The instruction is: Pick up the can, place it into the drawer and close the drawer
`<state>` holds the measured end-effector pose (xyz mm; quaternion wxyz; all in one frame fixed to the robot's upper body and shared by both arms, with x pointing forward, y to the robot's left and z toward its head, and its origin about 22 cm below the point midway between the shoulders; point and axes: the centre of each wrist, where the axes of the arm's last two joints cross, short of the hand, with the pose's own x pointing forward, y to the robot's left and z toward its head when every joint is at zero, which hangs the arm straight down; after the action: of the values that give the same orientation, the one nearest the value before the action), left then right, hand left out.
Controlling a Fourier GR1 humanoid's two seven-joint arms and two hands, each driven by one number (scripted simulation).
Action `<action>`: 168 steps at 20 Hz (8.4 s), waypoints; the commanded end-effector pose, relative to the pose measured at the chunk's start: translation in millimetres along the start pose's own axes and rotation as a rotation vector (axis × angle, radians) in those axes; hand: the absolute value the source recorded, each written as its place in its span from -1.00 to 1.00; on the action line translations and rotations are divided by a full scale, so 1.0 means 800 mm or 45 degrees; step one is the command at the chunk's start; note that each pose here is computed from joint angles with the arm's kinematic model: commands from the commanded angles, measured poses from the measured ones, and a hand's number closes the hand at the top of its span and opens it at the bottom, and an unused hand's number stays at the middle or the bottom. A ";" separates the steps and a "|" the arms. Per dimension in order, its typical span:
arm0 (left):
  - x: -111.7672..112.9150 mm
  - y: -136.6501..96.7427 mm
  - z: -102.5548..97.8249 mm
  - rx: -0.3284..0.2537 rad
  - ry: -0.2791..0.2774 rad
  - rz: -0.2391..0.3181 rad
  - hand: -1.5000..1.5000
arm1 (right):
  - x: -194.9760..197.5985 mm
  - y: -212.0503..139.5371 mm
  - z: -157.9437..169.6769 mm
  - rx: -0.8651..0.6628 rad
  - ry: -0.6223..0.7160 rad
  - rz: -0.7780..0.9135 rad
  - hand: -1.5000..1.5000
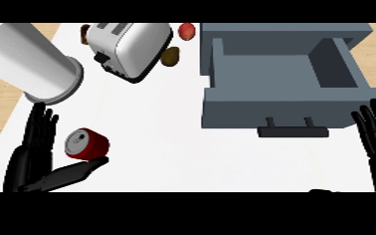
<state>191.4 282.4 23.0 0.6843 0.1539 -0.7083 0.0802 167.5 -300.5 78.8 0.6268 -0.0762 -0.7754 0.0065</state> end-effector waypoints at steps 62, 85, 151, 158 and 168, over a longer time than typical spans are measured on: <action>-0.164 0.022 -0.055 -0.053 0.108 0.020 -1.00 | 0.030 -0.022 0.034 -0.015 -0.038 -0.012 -1.00; -0.114 -0.049 -0.107 -0.221 -0.022 0.205 1.00 | 0.030 0.005 0.034 -0.037 -0.041 -0.046 -1.00; 0.278 -0.423 -0.166 -0.547 -0.218 -0.098 1.00 | 0.024 -0.005 -0.007 -0.015 -0.079 -0.024 -1.00; 0.265 -0.428 -0.163 -0.486 -0.253 -0.148 1.00 | 0.026 0.010 0.000 0.002 -0.078 -0.025 -1.00; 0.244 -0.427 -0.169 -0.399 -0.342 -0.244 1.00 | 0.030 0.004 -0.022 0.047 -0.116 -0.038 -1.00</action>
<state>429.9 -12.9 193.4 0.6142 0.1027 -0.7727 -0.1226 179.6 -295.8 105.9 0.5927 -0.0612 -0.8030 0.0072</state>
